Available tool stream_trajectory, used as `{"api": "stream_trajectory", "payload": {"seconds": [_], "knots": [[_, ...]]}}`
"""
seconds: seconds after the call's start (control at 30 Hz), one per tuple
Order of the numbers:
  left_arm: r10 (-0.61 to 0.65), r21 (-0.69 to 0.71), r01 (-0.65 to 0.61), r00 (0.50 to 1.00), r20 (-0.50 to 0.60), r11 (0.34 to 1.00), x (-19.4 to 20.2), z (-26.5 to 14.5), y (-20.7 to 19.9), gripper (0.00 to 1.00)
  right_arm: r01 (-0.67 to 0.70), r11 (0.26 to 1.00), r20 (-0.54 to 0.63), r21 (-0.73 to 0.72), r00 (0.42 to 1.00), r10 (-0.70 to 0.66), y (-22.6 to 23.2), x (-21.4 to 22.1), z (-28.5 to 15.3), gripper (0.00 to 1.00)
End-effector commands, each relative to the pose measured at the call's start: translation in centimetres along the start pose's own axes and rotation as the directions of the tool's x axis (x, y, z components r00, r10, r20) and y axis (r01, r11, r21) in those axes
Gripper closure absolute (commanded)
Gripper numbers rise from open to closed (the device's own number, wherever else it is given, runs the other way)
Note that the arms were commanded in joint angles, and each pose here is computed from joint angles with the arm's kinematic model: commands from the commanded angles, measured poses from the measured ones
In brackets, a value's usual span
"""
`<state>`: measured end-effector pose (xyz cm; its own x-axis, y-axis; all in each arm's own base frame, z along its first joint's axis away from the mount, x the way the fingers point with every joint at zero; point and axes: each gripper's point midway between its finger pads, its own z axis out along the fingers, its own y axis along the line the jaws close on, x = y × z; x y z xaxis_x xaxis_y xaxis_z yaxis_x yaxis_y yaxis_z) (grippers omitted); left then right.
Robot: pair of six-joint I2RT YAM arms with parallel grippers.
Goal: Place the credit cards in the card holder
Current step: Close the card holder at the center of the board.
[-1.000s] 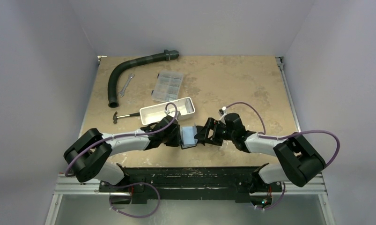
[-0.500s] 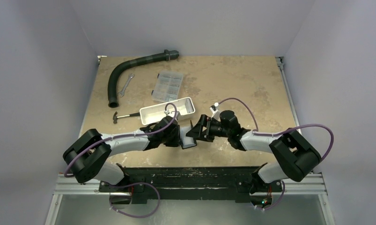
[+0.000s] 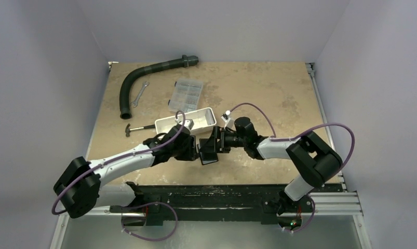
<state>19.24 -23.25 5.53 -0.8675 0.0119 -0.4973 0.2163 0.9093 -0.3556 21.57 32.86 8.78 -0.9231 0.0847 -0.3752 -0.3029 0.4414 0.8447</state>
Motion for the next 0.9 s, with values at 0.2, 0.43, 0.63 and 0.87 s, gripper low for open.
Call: {"api": "stream_trajectory", "payload": {"seconds": [0.2,0.43,0.63,0.87], "knots": [[-0.086,0.044,0.084,0.995,0.047,0.996,-2.9,-1.9,1.0,0.50,0.052,0.999,-0.048,0.001,0.998,-0.051,-1.6,0.9,1.5,0.42],[-0.080,0.046,0.078,0.997,0.024,0.996,-3.1,0.0,0.7,0.60,0.033,0.998,-0.061,0.061,0.998,-0.029,-3.9,1.9,1.8,0.72],[-0.074,0.036,0.073,0.997,0.022,0.997,-3.3,0.3,0.7,0.55,0.024,0.997,-0.073,0.078,0.997,-0.018,-4.7,2.5,2.0,0.77],[-0.069,0.039,0.068,0.997,0.045,0.997,-4.2,0.0,0.3,0.47,0.020,0.997,-0.089,0.079,0.996,-0.013,-5.0,2.9,2.3,0.79]]}}
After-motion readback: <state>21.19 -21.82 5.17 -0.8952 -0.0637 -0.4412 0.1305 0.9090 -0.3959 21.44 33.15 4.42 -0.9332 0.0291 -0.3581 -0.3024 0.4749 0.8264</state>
